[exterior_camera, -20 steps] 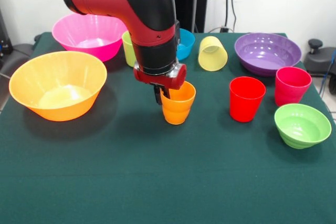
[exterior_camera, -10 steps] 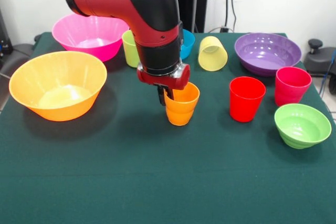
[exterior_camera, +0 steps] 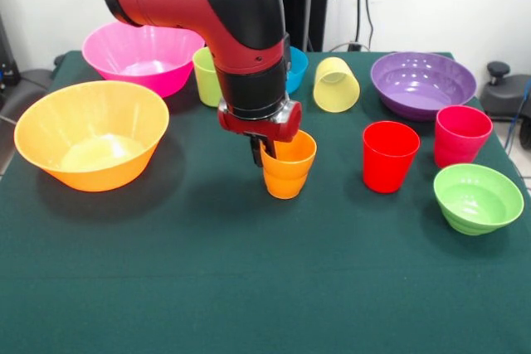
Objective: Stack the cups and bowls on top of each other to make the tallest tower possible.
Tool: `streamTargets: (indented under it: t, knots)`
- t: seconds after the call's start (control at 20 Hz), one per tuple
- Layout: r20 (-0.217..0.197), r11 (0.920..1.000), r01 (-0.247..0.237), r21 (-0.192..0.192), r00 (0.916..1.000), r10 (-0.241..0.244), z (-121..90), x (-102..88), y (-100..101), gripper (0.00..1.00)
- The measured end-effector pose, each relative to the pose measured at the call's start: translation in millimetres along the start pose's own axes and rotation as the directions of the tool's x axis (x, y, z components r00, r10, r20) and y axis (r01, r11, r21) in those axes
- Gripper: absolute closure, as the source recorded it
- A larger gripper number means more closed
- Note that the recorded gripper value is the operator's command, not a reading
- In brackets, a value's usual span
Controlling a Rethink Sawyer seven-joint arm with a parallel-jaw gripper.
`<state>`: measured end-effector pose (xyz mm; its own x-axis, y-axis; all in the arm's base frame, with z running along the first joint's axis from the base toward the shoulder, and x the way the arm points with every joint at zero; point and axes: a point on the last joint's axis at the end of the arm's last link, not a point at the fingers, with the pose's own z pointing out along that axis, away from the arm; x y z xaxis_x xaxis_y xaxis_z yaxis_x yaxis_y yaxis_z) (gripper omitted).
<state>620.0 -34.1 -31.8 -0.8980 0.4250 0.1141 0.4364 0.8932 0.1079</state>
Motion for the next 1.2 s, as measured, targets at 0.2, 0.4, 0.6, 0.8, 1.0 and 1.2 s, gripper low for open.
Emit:
streamTargets:
  t: [0.2, 0.4, 0.6, 0.8, 1.0, 1.2]
  knots:
    - [0.0, 1.0, 0.005, 0.002, 1.0, -0.005, 0, 0.6, 0, 1.0]
    - [0.0, 1.0, 0.006, 0.001, 1.0, -0.006, 0, 0.7, 0, 0.0]
    - [-0.003, 1.0, 0.009, 0.0, 1.0, -0.009, 2, 2.0, 1, 0.0]
    - [-0.013, 0.9999, 0.016, 0.0, 0.9998, -0.016, 8, 5.9, 2, 0.0]
    - [-0.023, 0.9999, 0.016, -0.001, 0.9996, -0.016, 14, 9.0, 2, 0.0]
    - [-0.024, 0.9999, 0.015, -0.001, 0.9996, -0.015, 14, 9.1, 2, 0.0]
